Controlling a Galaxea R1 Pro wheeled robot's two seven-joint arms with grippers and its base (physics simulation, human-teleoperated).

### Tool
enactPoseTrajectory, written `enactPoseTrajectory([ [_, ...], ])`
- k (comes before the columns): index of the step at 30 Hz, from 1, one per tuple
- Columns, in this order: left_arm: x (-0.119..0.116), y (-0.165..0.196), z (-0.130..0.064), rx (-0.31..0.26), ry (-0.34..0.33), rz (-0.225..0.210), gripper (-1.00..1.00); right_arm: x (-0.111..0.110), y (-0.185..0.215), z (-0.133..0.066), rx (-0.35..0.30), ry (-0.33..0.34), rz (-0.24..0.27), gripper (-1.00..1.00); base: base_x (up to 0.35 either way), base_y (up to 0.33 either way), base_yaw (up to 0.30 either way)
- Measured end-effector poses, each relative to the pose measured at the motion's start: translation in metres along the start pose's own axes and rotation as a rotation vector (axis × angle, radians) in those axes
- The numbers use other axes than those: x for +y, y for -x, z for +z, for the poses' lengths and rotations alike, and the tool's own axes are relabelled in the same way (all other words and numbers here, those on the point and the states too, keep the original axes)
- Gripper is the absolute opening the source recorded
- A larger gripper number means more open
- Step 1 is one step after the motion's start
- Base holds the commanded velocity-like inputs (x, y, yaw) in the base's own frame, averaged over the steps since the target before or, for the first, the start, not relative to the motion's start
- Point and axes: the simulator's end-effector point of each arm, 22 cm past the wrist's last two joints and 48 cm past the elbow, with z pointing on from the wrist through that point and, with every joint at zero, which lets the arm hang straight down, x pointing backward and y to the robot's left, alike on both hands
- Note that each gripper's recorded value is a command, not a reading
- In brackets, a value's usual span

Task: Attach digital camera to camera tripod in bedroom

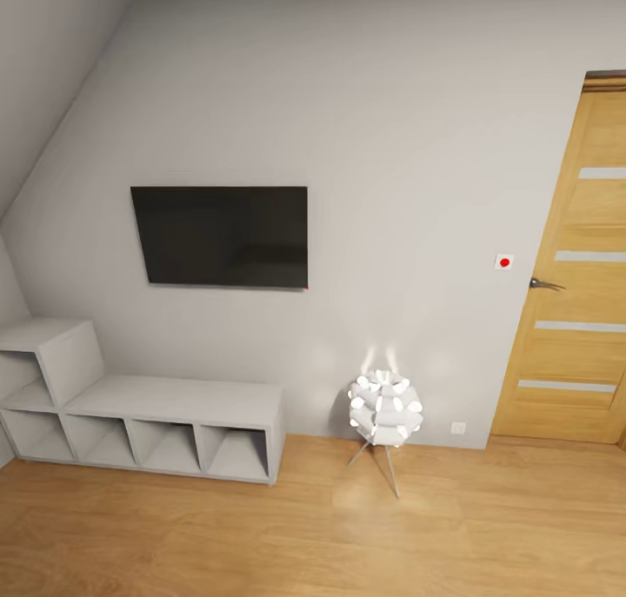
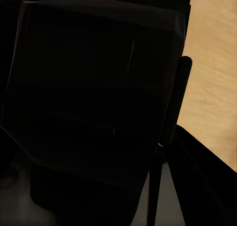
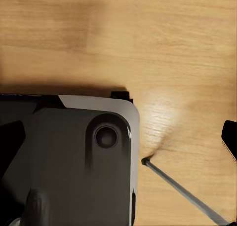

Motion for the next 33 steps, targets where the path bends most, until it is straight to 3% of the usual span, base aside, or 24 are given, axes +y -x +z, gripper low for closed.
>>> enactPoseTrajectory([
  [10,0.0,0.0,0.0,0.0,0.0,0.0,-1.0,0.0001,0.0009,0.0,-0.004,0.0,0.0,1.0,0.322,0.0,-0.016],
  [19,-0.001,-0.0002,0.0002,0.001,-0.001,0.0,-1.0,0.0,0.0009,0.0001,-0.004,-0.001,0.002,1.0,0.286,0.0,-0.23],
  [33,-0.001,-0.0001,0.0004,0.001,-0.001,0.0,-1.0,-0.0005,0.0008,0.0002,-0.003,-0.002,0.002,1.0,0.035,0.0,-0.285],
])
